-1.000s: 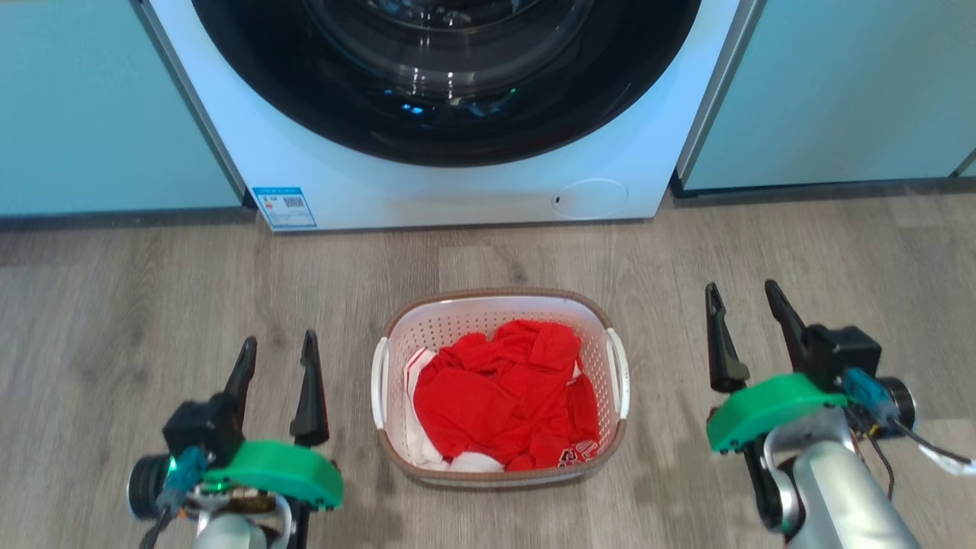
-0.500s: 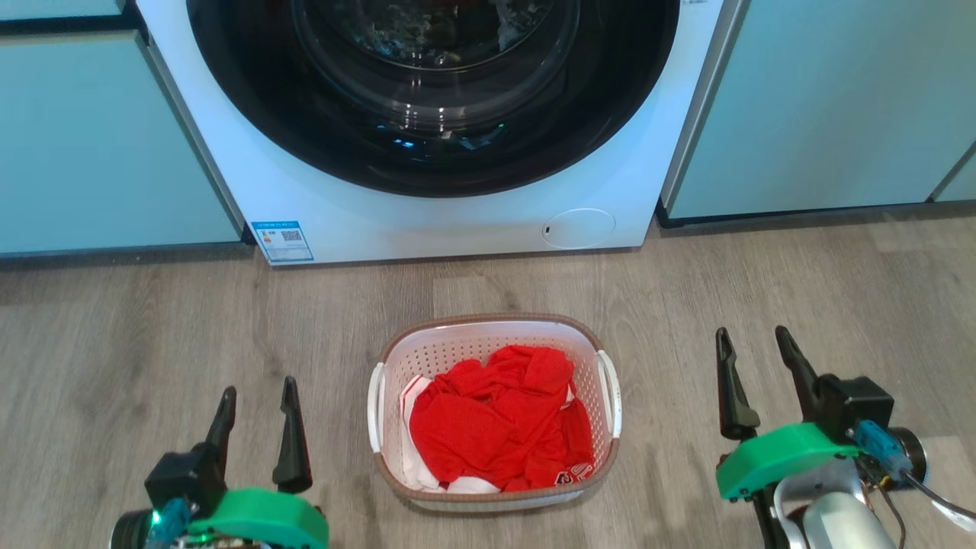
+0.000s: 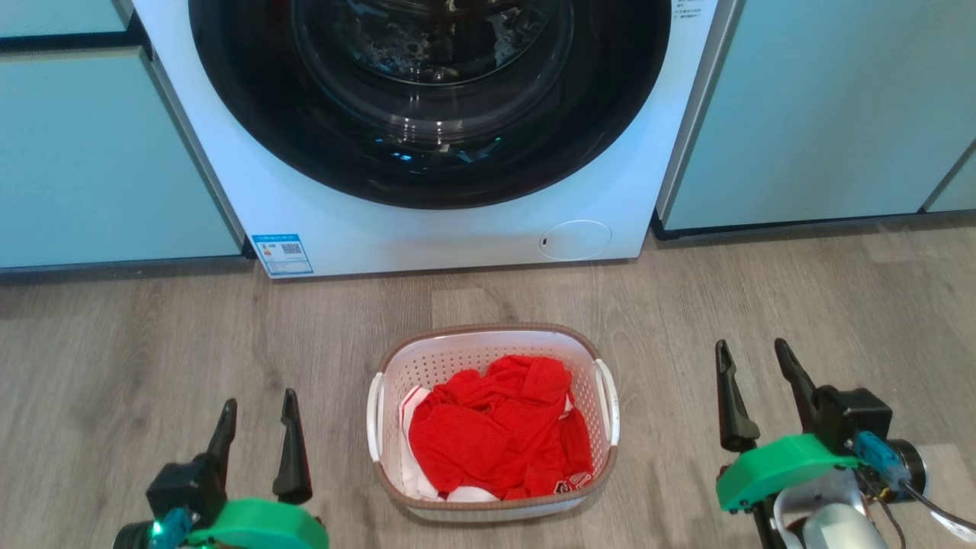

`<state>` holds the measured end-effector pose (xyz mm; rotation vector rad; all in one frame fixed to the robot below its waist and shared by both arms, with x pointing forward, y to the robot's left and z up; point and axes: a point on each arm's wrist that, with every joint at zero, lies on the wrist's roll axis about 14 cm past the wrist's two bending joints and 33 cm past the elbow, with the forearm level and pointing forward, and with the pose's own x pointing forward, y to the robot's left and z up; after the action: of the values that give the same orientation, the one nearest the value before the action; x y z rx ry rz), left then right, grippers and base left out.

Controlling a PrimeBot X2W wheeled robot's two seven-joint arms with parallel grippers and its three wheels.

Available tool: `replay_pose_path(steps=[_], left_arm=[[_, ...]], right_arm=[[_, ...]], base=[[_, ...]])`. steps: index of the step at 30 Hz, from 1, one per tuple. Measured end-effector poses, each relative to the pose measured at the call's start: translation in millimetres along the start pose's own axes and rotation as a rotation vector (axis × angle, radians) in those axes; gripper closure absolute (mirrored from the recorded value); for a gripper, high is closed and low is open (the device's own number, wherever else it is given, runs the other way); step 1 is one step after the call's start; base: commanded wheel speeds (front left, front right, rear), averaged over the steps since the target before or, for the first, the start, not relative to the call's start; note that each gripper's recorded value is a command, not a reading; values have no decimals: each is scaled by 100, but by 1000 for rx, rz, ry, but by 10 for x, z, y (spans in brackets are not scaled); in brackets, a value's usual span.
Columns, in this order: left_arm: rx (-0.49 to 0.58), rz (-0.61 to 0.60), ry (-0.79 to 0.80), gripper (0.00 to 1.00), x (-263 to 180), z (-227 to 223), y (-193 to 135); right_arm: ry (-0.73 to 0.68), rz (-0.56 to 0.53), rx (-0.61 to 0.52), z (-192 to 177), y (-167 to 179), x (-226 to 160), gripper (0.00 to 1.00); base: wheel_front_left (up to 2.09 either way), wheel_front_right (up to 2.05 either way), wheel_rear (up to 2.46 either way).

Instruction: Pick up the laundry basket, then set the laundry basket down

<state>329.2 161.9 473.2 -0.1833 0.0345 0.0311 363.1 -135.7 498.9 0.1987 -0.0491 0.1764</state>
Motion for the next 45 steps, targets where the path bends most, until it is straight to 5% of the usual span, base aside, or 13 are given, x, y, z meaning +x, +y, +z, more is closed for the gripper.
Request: replay_pose_path(steps=[2,3,11,45], left_arm=[[-7,1,-1,0,-1,3,0],[-7,1,13,100,-10,-41,-1],[-28,33,146,100,-198,-435,61],[-404,96,199,100,-73,-458,148]], right_arm=[[-3,-1,0,9,0,-4,0],[9,-3,2,-29,-4,-13,100],[145,-43,43,-456,-68,-257,100],[131,-175,413,-423,-285,-219,100]], base=[[0,0,0],[0,0,0],[0,0,0],[0,0,0]])
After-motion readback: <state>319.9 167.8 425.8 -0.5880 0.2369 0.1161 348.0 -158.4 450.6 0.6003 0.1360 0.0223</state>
